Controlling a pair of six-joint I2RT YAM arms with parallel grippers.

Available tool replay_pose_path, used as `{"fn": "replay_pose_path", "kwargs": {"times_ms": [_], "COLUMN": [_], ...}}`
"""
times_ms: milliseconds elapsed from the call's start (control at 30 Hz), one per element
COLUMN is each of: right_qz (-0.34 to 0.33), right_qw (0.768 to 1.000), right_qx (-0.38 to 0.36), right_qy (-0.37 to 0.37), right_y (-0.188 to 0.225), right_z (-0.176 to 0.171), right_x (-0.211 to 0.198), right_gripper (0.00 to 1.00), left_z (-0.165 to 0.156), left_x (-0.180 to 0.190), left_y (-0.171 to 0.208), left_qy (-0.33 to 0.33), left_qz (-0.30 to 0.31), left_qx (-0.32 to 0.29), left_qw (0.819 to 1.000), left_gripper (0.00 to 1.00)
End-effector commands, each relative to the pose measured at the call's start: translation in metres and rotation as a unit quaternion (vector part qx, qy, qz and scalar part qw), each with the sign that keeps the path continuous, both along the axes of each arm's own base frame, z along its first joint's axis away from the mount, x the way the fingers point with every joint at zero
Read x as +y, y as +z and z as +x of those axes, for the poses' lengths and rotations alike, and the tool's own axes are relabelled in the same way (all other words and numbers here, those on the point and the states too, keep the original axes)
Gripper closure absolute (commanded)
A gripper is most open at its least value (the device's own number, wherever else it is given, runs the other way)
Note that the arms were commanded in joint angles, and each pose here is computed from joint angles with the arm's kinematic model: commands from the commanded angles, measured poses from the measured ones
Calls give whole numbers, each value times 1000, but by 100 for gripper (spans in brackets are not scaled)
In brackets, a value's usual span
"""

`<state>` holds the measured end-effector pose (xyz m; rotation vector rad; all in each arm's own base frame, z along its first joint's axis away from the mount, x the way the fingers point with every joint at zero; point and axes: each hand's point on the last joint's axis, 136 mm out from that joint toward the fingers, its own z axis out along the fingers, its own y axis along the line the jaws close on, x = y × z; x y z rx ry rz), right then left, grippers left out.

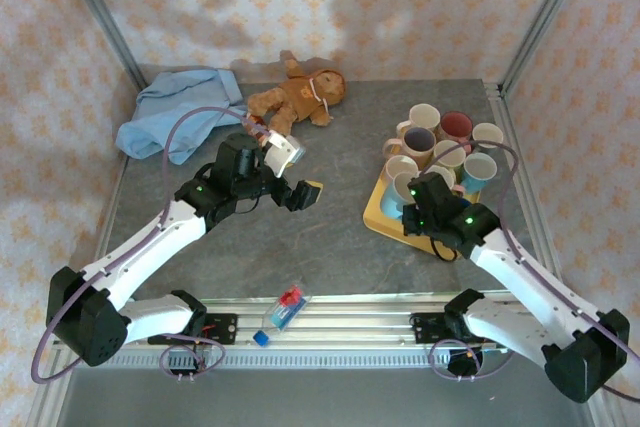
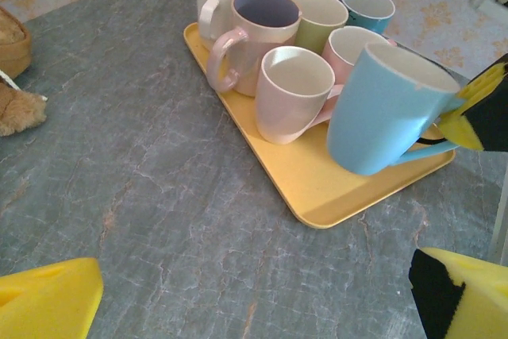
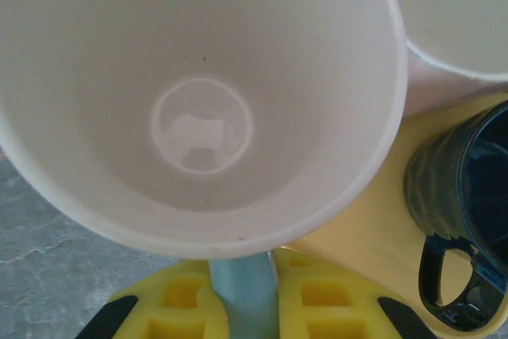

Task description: Turn the mug right side up

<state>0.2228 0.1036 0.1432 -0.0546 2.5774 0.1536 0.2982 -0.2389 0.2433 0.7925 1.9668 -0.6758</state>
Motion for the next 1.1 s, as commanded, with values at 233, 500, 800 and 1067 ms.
{"fn": "replay_pose_path", "kwargs": {"times_ms": [233,500,800,1067], "right_qz": [-36,-52,-64,-43], "right_qw": [999,999,998,999], "right_qx": [-2,9,23,27], "right_qy": [-13,-13,-4,-4], "right_y": [-12,-27,-38,-44], "right_z": [26,34,30,18], "right_x": [2,5,4,3], "right_gripper": [100,100,79,67], "left_z": [-9,-5,-5,-8], "left_x": [3,7,7,16], "left_y": [-12,-9,-9,-10], "left_qy": [-10,9,12,26], "left_qz": [10,13,11,20], "left_qx": [14,8,13,8], "left_qw": [1000,1000,1000,999], "left_gripper": [0,0,0,0]}}
